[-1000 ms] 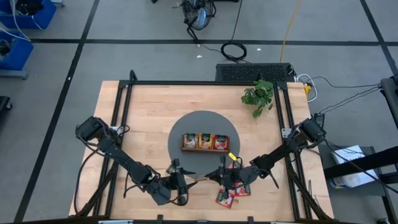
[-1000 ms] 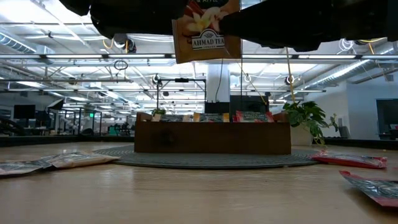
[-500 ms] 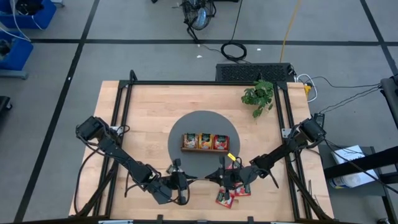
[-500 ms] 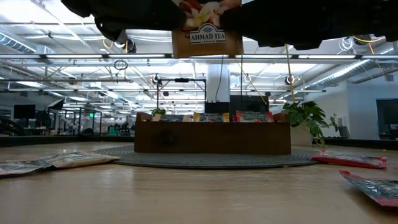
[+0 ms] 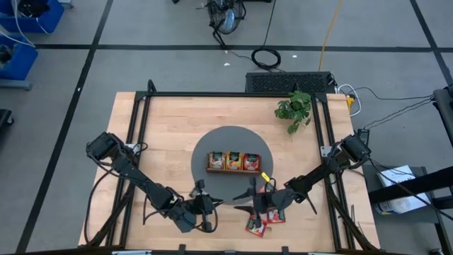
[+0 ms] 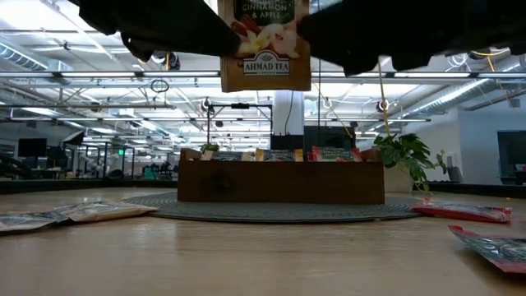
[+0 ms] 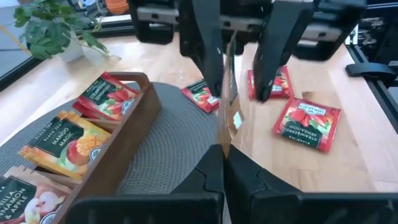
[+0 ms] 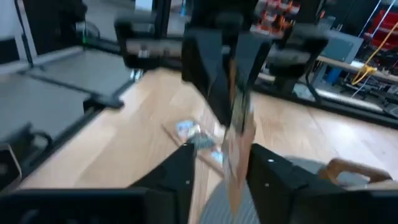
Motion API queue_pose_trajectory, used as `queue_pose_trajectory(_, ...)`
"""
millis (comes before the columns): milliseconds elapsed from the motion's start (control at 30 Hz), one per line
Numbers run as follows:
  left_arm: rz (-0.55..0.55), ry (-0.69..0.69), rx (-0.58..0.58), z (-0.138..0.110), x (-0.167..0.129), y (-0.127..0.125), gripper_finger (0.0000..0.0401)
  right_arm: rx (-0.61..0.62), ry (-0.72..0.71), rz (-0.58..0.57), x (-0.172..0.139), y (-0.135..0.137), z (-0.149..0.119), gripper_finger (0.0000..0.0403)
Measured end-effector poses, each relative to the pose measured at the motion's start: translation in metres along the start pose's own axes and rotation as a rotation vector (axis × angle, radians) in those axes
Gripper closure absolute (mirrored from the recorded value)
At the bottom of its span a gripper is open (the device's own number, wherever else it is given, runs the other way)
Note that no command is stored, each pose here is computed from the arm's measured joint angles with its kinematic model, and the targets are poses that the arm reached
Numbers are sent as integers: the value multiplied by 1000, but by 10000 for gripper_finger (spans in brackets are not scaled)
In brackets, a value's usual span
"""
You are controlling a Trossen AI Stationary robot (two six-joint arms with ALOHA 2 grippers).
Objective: Pick & Place Tea
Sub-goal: Put the brown tea bag into the left section of the wooden organizer
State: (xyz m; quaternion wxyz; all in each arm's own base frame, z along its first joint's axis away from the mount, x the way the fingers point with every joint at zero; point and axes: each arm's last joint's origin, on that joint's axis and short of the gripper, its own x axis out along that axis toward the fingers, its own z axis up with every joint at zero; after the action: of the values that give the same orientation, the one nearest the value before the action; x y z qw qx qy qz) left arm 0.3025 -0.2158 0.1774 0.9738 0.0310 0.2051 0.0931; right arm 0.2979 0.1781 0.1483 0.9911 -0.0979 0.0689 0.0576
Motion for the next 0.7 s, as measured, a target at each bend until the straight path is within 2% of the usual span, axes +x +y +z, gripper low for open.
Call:
queue_pose_trajectory(167, -1, 1, -5, 0, 0, 0, 398, 52, -103, -13, -1, -2, 11, 235)
queue_pose_trajectory(300, 0, 1, -5, 0, 0, 0, 398, 60, -111, -24, 1, -6, 11, 229)
queue_pose_trajectory(367, 0, 1, -6, 0, 0, 0, 399, 82, -111, -18, 2, -8, 11, 237)
queue_pose_trajectory(500, -3, 2, -10, 0, 0, 0, 399, 133, -106, 64, 5, -12, 9, 262)
queue_pose_trajectory(700, -13, 7, -22, 0, 1, 0, 399, 180, -91, 124, 10, -21, 6, 314)
